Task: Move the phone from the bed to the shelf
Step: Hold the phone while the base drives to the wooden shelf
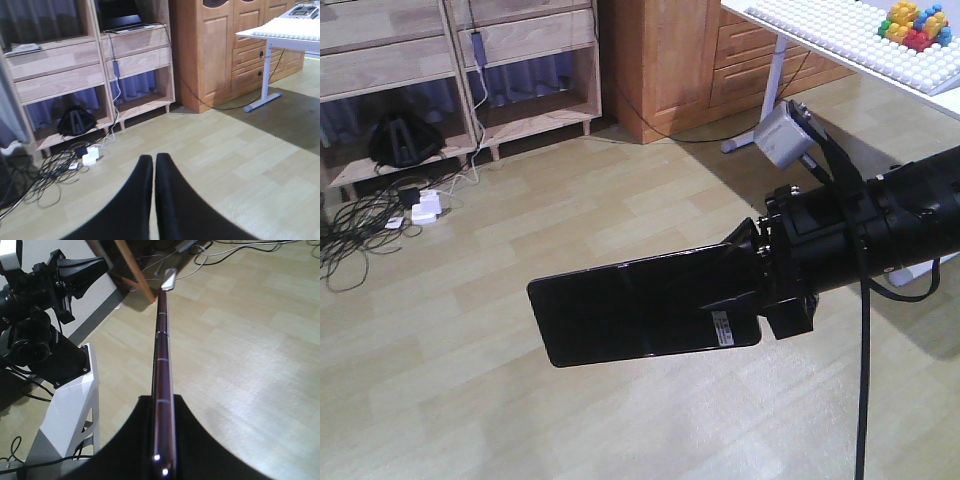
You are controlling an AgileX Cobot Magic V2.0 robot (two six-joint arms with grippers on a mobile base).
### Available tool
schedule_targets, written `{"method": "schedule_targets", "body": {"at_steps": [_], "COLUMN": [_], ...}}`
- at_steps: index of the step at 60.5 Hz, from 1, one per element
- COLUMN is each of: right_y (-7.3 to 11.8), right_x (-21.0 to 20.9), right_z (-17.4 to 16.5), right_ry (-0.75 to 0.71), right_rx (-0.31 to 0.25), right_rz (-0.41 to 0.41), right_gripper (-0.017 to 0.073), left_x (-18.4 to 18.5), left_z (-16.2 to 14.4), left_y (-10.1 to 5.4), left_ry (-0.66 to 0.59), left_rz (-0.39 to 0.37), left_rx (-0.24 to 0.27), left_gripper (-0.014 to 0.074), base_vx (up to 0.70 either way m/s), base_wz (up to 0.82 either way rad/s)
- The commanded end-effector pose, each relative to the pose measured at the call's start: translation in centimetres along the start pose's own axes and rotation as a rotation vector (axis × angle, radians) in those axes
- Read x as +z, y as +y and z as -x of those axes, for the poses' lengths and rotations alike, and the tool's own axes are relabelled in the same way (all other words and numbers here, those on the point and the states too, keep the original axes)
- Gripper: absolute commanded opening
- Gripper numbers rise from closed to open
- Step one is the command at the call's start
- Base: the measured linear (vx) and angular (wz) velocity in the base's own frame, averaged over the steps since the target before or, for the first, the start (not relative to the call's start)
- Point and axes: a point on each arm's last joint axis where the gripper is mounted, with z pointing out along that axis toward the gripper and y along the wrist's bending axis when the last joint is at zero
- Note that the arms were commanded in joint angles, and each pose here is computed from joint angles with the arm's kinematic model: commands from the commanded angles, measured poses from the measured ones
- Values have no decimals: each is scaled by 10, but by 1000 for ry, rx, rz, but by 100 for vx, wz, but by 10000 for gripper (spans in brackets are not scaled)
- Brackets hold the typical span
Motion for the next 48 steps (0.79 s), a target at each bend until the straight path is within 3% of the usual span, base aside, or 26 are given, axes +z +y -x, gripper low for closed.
{"method": "schedule_targets", "body": {"at_steps": [1, 48], "right_y": [20, 20], "right_x": [-10, -10], "right_z": [12, 12], "right_ry": [-67, -67], "right_rx": [-30, -30], "right_rz": [86, 86], "right_gripper": [-1, -1], "left_x": [-3, -3], "left_z": [16, 16], "left_y": [1, 1], "left_ry": [-109, -109], "left_rz": [4, 4], "left_rx": [-9, -9], "left_gripper": [1, 1], "base_vx": [47, 45], "base_wz": [-11, -11]}}
